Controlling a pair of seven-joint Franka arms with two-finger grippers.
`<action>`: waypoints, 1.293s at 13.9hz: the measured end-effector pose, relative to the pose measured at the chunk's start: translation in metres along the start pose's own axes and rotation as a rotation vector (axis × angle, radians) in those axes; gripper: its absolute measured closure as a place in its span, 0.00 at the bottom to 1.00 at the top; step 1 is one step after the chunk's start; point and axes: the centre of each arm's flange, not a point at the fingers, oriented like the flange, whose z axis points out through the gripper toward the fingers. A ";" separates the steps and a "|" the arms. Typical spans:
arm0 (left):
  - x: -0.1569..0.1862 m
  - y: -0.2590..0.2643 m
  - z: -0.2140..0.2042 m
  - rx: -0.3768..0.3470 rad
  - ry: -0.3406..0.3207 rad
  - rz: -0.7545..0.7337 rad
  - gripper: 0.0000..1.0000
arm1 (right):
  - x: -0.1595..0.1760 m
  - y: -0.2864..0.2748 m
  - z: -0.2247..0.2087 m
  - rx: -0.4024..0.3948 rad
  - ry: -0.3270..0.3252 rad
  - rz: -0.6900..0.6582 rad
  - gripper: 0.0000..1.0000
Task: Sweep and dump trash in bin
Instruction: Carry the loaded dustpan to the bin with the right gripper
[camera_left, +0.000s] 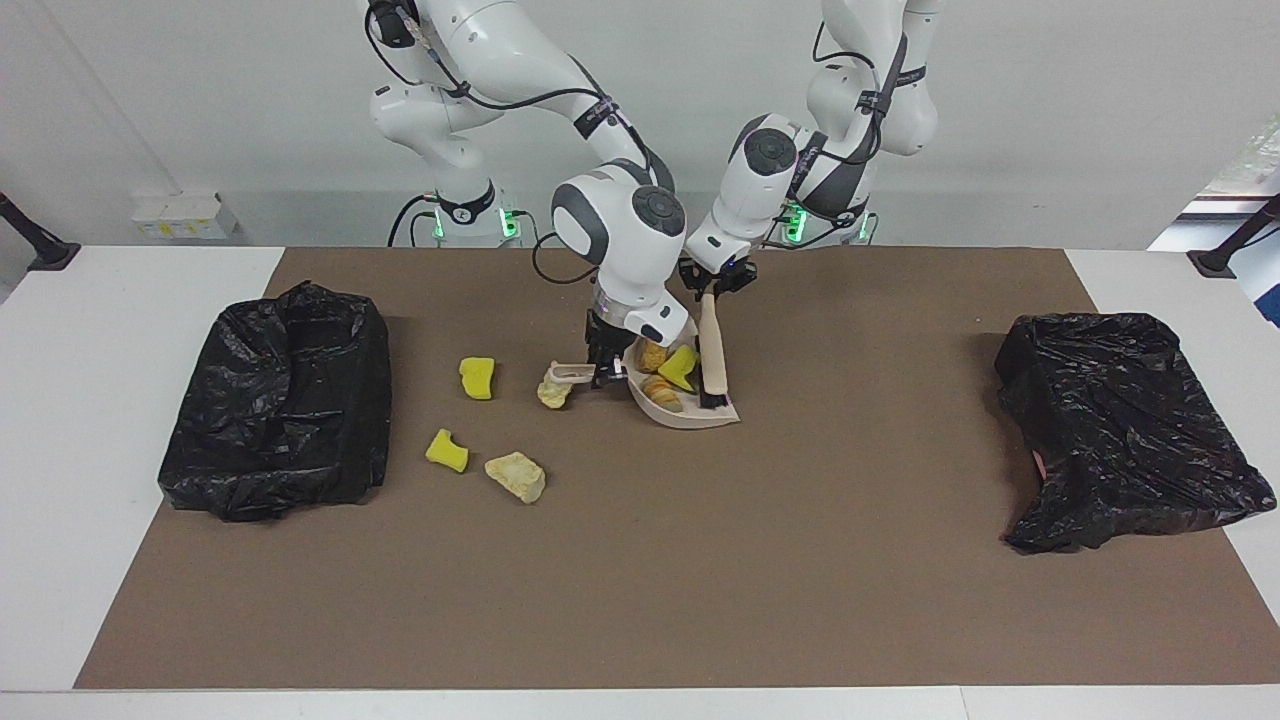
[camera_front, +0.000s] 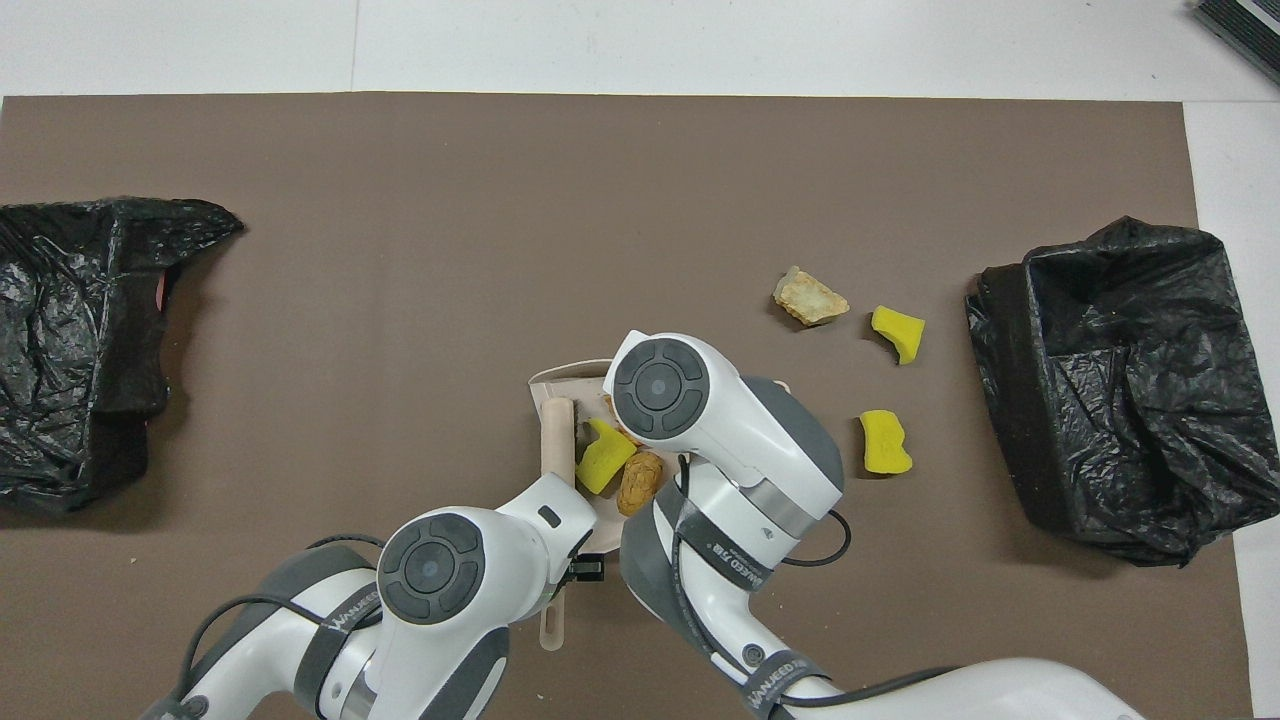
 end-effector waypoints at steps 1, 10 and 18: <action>0.007 -0.008 -0.003 -0.004 0.004 -0.023 0.74 | -0.005 0.001 -0.001 -0.002 0.001 0.008 0.69; 0.026 -0.050 -0.043 0.033 0.040 -0.068 0.74 | -0.103 0.006 -0.058 -0.077 0.021 0.151 0.69; -0.062 0.035 0.007 0.073 0.047 -0.061 0.74 | -0.299 -0.024 -0.083 -0.088 0.080 0.231 0.69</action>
